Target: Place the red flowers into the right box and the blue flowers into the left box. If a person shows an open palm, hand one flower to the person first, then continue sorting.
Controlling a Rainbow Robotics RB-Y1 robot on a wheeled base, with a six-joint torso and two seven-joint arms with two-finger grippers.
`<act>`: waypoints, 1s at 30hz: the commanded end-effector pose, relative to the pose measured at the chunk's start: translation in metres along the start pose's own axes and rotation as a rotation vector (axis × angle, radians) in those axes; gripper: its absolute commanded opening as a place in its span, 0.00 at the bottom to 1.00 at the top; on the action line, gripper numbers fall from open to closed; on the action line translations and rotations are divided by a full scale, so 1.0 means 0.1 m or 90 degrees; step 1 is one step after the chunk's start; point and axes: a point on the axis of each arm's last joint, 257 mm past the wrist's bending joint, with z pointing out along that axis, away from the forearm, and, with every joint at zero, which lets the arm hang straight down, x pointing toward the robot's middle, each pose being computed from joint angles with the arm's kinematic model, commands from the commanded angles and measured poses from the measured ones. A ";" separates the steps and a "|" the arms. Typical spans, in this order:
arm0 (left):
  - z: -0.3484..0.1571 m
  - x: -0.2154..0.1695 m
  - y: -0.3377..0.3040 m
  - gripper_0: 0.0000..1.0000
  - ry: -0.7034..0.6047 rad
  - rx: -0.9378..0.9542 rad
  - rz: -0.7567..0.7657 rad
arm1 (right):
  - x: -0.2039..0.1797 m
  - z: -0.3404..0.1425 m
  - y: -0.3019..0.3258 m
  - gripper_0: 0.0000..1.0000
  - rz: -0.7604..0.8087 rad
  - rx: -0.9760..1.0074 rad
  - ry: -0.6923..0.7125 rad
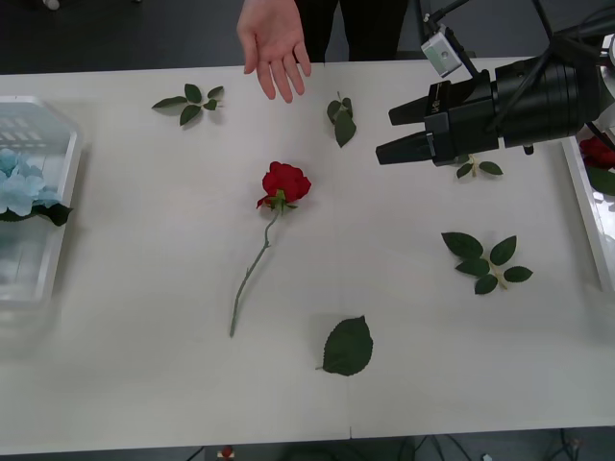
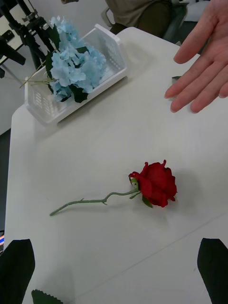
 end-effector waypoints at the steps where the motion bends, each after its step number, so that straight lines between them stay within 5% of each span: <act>1: 0.36 -0.18 -0.39 1.00 -0.006 0.008 -0.046 | -0.16 -0.16 -0.05 1.00 -0.044 0.016 0.005; 30: 2.41 -0.53 -2.29 1.00 0.067 0.011 0.029 | -0.01 -0.30 -0.12 1.00 -0.051 0.023 0.037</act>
